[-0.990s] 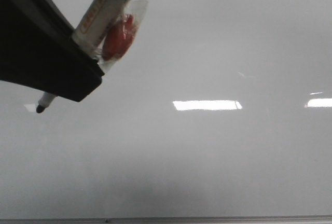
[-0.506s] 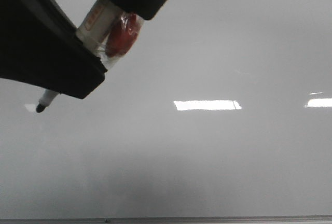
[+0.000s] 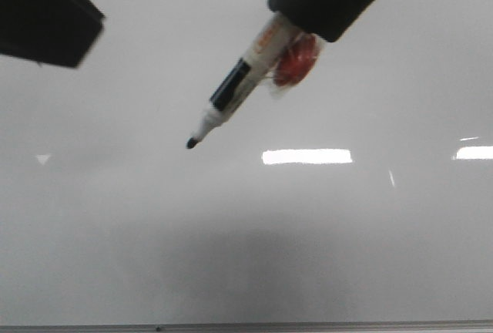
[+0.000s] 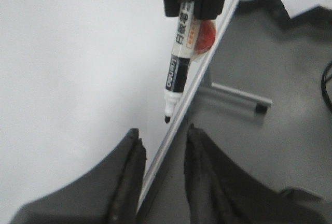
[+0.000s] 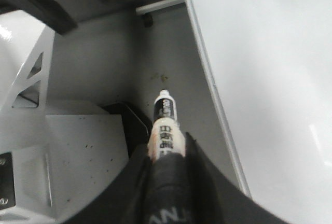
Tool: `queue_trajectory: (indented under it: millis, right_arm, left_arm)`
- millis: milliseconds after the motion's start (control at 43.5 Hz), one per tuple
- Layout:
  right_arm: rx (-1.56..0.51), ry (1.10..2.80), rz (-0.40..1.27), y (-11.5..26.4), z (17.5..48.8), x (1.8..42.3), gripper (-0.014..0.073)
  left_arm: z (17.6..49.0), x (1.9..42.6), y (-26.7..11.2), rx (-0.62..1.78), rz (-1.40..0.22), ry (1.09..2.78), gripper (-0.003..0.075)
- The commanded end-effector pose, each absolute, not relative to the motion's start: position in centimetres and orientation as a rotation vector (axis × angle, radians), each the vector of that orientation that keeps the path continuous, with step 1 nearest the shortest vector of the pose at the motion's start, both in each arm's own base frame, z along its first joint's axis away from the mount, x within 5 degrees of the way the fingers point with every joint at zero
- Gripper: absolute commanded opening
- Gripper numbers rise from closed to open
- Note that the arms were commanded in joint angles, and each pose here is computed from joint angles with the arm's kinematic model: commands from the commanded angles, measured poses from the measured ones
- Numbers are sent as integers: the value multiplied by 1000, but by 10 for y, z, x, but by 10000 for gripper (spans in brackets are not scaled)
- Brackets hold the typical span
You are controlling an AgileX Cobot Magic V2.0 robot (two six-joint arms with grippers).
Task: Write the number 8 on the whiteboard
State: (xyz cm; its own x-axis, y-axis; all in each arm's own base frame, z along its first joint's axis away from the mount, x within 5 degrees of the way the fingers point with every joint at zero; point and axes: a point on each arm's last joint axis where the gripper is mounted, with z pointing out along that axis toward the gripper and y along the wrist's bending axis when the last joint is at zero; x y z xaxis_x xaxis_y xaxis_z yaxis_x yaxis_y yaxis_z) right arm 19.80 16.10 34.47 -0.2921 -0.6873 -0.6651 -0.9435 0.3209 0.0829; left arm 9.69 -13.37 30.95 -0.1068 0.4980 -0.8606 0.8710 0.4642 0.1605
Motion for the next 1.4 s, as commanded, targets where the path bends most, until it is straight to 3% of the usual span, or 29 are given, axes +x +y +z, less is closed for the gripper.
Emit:
queue_trajectory:
  millis: [0,207,552,921,1381]
  right_arm:
    - [-1202,1996,696,142,358,201,-69]
    - [-915,1950,869,121,340,211,-69]
    - [-641,1782,969,129,340,250,-69]
    - [-615,1851,1024,150,310,322,-69]
    - [-622,1968,930,170,266,342,-69]
  left_arm:
    - [326,86,-113,965,-568,1642,91]
    - [308,57,-71,782,-637,1585,-21]
    - [295,36,-48,723,-673,1492,-21]
    - [295,36,-48,724,-671,1492,-21]
    - [295,37,-48,723,-671,1490,-21]
